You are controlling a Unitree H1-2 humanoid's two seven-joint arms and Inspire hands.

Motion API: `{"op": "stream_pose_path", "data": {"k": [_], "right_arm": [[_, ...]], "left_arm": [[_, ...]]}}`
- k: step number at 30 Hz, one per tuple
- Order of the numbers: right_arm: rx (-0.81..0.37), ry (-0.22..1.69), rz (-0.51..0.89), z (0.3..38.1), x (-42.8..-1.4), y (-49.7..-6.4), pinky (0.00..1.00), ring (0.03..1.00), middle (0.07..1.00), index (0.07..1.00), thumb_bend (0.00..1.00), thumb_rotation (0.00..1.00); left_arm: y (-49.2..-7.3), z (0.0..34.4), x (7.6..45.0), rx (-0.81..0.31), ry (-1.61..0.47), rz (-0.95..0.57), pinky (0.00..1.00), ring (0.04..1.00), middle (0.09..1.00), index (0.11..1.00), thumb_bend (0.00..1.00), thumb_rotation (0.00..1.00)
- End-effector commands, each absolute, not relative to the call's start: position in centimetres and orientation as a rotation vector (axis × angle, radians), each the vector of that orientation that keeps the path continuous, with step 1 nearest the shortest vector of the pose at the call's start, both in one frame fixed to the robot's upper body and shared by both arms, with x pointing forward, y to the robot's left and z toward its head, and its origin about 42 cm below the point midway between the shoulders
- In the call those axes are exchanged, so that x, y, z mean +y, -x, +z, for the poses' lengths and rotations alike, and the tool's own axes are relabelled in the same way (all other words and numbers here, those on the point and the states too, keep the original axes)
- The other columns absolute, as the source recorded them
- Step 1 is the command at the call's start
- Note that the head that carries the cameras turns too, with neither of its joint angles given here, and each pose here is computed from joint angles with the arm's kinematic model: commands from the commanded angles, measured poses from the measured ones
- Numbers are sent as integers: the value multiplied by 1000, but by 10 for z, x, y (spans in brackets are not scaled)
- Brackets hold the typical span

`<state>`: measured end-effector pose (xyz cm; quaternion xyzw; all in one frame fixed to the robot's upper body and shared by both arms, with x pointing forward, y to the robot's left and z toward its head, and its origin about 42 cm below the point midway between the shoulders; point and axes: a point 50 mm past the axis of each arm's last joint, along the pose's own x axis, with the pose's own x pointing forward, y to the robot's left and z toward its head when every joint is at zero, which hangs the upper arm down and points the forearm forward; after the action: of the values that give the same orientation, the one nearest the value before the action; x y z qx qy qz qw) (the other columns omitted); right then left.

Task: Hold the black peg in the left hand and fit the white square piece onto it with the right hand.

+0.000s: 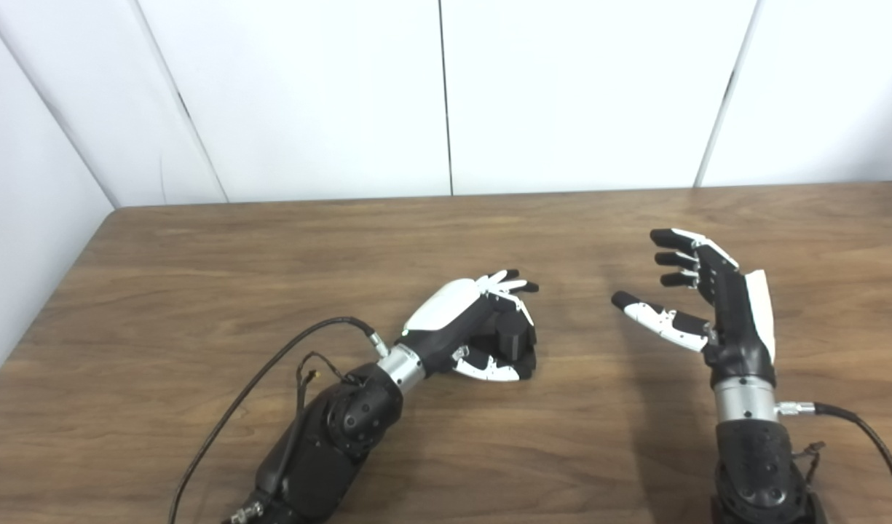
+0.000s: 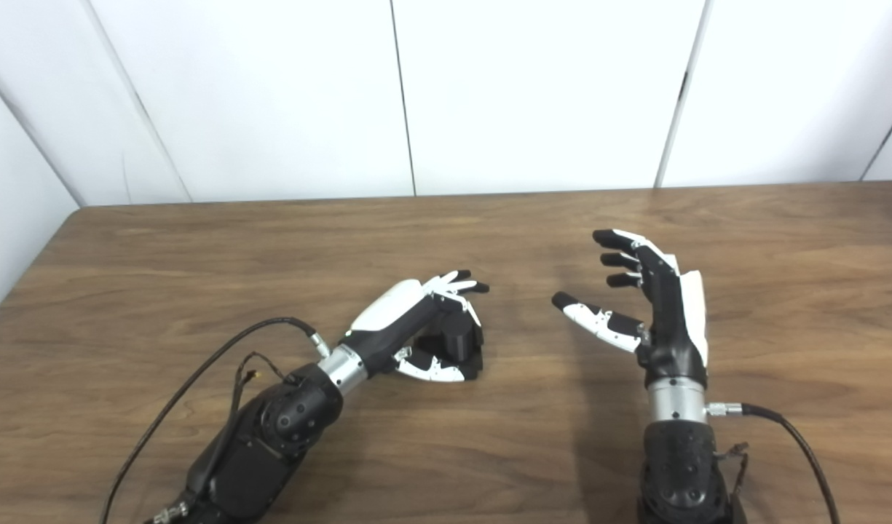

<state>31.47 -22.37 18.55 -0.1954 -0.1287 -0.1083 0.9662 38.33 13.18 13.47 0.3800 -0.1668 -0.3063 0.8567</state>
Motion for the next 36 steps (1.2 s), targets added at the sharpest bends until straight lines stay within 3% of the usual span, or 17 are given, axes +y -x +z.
{"op": "stream_pose_path", "data": {"k": [1, 22, 23, 25, 30, 36], "right_arm": [[-351, 386, -235, 210, -220, -321, 613, 706, 748, 701, 707, 130], [-360, 391, -230, 212, -221, -323, 587, 697, 745, 698, 711, 107], [-360, 391, -230, 213, -221, -323, 592, 698, 744, 697, 710, 105], [-358, 392, -231, 213, -221, -323, 599, 697, 743, 697, 709, 107], [-354, 392, -233, 212, -221, -323, 601, 699, 749, 701, 709, 112], [-358, 395, -229, 212, -221, -323, 589, 696, 744, 698, 712, 107]], "left_arm": [[-385, 130, 138, -316, -855, -641, 1000, 1000, 920, 495, 522, 72], [-390, 124, 153, -223, -917, -555, 959, 982, 919, 498, 521, 74], [-389, 123, 153, -217, -919, -555, 951, 979, 918, 606, 732, 131], [-389, 122, 154, -206, -923, -555, 949, 980, 921, 685, 847, 172], [-390, 118, 157, -180, -927, -560, 950, 984, 935, 783, 901, 206], [-389, 117, 158, -181, -928, -563, 954, 985, 941, 785, 911, 214]]}}
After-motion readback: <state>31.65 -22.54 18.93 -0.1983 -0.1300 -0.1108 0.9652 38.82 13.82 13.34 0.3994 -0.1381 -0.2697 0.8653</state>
